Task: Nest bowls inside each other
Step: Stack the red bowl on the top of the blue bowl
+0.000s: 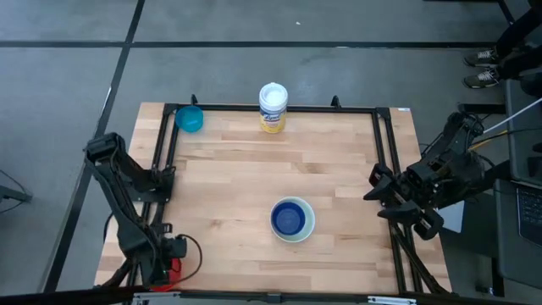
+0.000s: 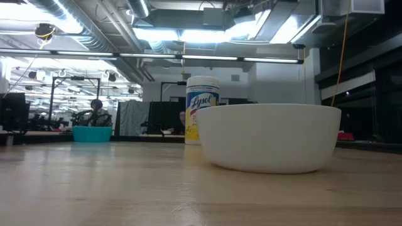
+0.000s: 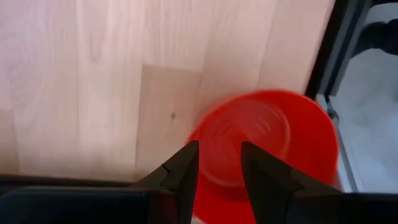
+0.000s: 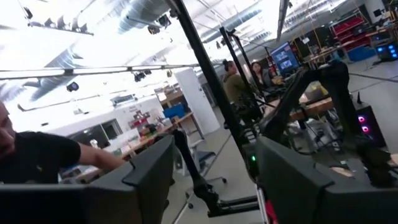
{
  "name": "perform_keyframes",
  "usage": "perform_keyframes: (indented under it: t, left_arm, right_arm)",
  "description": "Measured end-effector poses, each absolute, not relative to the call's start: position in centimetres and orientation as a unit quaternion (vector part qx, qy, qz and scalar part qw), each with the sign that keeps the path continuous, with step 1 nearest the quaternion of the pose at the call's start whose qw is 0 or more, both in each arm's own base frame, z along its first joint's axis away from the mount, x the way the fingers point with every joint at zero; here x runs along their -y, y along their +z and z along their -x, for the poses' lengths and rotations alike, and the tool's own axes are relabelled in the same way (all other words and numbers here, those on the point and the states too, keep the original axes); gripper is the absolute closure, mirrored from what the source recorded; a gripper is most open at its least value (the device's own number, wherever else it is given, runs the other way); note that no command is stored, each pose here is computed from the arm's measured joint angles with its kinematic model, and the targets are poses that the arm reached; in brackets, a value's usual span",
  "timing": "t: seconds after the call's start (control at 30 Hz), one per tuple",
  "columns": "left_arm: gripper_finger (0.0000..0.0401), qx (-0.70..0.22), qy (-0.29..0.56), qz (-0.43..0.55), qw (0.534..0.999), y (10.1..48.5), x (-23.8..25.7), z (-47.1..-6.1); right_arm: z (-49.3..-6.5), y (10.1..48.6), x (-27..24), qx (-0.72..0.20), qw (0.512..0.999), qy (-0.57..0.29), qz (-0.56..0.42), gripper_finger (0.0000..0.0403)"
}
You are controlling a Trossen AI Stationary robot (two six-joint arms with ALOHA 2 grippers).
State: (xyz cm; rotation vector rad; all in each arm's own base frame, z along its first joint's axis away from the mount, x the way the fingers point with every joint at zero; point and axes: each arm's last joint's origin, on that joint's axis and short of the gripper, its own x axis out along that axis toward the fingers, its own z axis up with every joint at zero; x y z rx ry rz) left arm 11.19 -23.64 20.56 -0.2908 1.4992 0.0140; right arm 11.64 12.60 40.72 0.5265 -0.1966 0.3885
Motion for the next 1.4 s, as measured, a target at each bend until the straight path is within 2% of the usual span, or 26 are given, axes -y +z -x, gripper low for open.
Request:
perform_keyframes:
  t: [0.27, 0.67, 0.97, 1.07, 1.17, 1.27, 1.4]
  left_arm:
    - [0.0285, -0.663, 0.008, 0.12, 0.739, 19.5, 24.3, -11.7]
    - [0.0285, -0.656, 0.022, 0.105, 0.747, 18.4, 24.2, -11.7]
    - [0.0286, -0.661, 0.023, 0.127, 0.739, 17.4, 24.1, -11.6]
    - [0.0313, -0.669, 0.047, 0.13, 0.73, 17.0, 23.6, -11.5]
    - [0.038, -0.668, 0.038, 0.14, 0.73, 17.0, 23.6, -11.9]
    - [0.0395, -0.638, 0.035, 0.167, 0.751, 17.2, 23.5, -13.1]
    - [0.0397, -0.535, 0.074, 0.219, 0.812, 19.0, 21.8, -17.1]
  right_arm:
    - [-11.6, 41.0, -12.5, 0.107, 0.937, 0.192, -0.273, 0.0158]
    - [-11.6, 41.0, -12.6, 0.105, 0.934, 0.195, -0.281, 0.0178]
    - [-11.6, 41.1, -12.5, 0.11, 0.928, 0.197, -0.297, 0.0172]
    - [-11.6, 41.1, -12.5, 0.109, 0.927, 0.197, -0.299, 0.0168]
    - [-11.6, 41.2, -12.5, 0.11, 0.927, 0.197, -0.3, 0.0167]
    - [-11.6, 41.2, -12.5, 0.111, 0.927, 0.197, -0.3, 0.0173]
    - [-11.6, 41.2, -12.5, 0.111, 0.927, 0.197, -0.301, 0.0183]
